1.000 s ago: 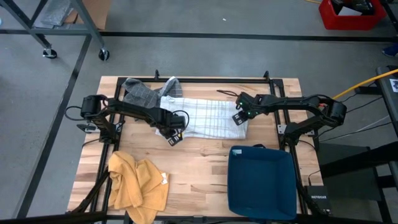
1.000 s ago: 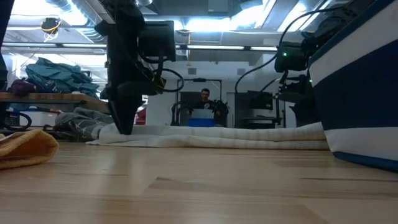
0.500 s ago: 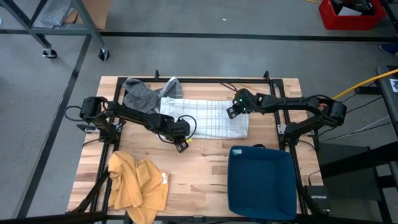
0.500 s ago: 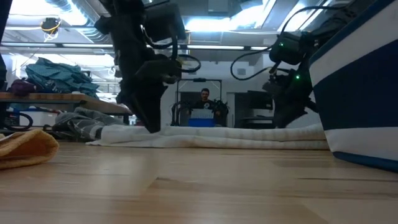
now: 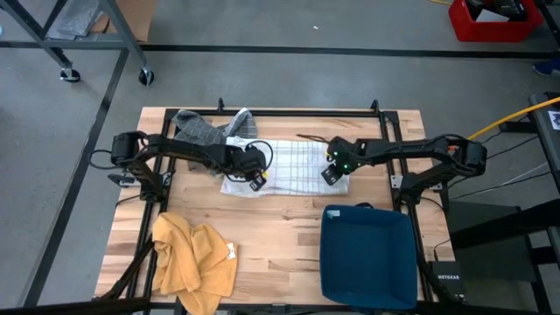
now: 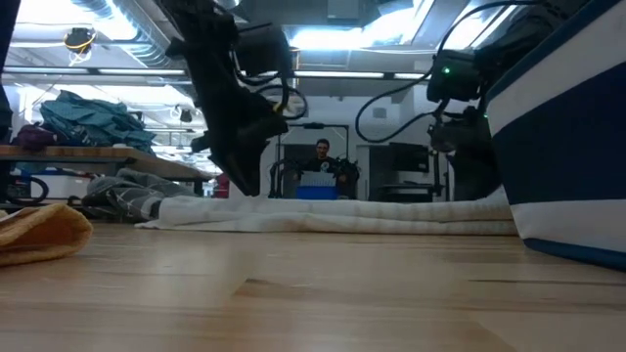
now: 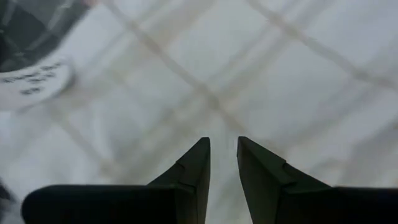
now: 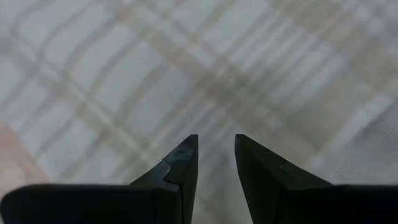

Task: Fold towel
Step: Fold the white kitchen towel

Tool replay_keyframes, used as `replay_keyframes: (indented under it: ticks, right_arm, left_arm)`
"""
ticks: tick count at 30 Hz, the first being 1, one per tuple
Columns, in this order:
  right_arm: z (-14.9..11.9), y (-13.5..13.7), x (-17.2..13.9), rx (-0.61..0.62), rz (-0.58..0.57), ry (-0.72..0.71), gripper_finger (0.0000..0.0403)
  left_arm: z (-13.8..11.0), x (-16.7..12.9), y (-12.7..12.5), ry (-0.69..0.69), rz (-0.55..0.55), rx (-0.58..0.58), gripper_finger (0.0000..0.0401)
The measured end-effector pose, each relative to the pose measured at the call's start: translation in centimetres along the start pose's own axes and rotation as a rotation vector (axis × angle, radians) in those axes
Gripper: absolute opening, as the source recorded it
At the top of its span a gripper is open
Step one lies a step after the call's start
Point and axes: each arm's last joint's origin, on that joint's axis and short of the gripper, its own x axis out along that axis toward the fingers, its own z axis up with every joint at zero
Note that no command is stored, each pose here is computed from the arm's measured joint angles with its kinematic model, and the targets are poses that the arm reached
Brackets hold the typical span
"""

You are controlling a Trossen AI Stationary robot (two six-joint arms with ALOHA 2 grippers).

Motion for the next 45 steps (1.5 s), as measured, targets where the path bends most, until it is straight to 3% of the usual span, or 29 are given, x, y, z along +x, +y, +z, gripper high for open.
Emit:
replay_keyframes:
  ticks: [6, 13, 19, 29, 37, 45]
  right_arm:
    - [-0.3, -0.2, 0.8, 0.01, -0.098, 0.015, 0.011]
    - [-0.3, -0.4, 3.2, 0.004, -0.183, 0.051, 0.011]
    - [0.2, -0.2, 3.4, 0.003, -0.199, -0.008, 0.011]
    - [3.0, -1.6, 3.3, 0.105, -0.195, -0.171, 0.011]
    - [4.7, -2.4, 3.1, 0.162, -0.038, -0.222, 0.011]
    - [4.9, -1.1, 2.5, 0.066, 0.289, -0.148, 0.011]
  left_arm:
    - [0.7, 0.7, 1.7, 0.019, 0.037, 0.0, 0.0072]
    - [-0.3, 1.6, 1.3, 0.126, 0.02, 0.031, 0.0072]
    - [-1.8, 2.4, -0.5, 0.217, -0.044, 0.085, 0.0072]
    - [-3.8, 1.0, -4.9, 0.241, -0.262, 0.104, 0.0072]
    - [-4.0, 0.1, -7.6, 0.116, -0.391, 0.103, 0.0072]
    - [-1.2, -0.8, -5.2, -0.045, -0.276, 0.027, 0.0072]
